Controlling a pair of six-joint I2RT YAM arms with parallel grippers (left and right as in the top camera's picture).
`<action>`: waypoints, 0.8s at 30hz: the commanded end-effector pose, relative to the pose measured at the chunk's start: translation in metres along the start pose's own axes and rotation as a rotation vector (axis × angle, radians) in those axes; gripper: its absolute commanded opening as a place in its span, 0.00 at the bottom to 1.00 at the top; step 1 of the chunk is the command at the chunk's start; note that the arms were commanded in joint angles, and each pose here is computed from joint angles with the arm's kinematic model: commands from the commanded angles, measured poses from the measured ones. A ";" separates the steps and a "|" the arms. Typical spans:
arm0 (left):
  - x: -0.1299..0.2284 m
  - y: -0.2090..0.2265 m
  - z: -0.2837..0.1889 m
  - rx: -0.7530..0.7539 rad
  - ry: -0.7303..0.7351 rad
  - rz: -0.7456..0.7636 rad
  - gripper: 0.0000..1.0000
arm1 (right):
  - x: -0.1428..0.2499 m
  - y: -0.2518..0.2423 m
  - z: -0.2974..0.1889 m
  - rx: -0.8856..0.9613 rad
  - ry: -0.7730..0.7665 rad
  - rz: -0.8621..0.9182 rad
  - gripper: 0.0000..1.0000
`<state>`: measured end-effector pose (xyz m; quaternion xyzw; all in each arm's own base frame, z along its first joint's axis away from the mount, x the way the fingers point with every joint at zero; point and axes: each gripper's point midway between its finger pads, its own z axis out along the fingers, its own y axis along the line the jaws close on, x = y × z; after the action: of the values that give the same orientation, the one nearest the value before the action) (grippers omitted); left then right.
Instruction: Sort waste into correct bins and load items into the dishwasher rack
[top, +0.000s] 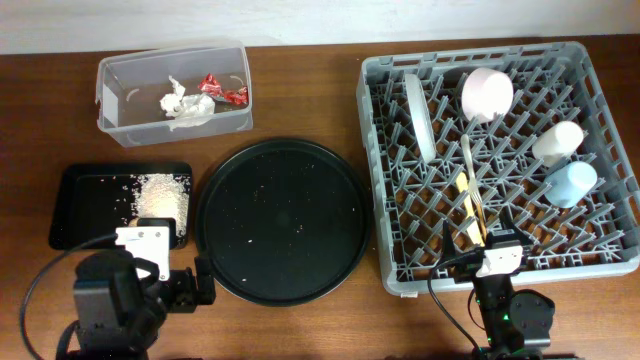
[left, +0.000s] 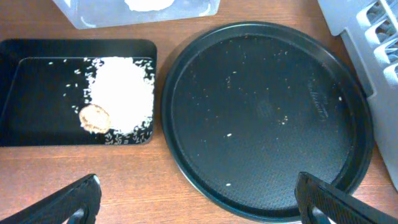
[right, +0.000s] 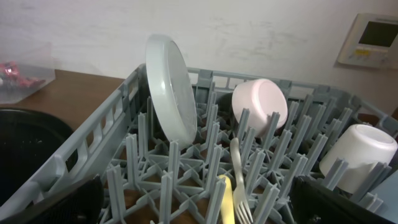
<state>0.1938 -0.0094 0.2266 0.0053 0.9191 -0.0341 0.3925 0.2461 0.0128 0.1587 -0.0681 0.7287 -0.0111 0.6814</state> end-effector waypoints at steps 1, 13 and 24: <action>0.017 0.010 0.010 -0.052 -0.132 -0.002 0.99 | 0.001 -0.001 0.000 0.009 0.001 -0.004 0.98; 0.014 0.030 0.083 -0.141 -0.691 0.006 0.99 | 0.002 -0.001 0.000 0.009 0.002 -0.004 0.98; 0.014 0.021 0.084 -0.092 -0.688 0.024 0.99 | 0.002 -0.001 0.000 0.009 0.002 -0.004 0.98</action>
<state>0.2458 0.0094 0.1586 -0.0187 0.7334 0.0196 0.6793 0.2460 0.0109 0.1595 -0.0648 0.7278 -0.0157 0.6825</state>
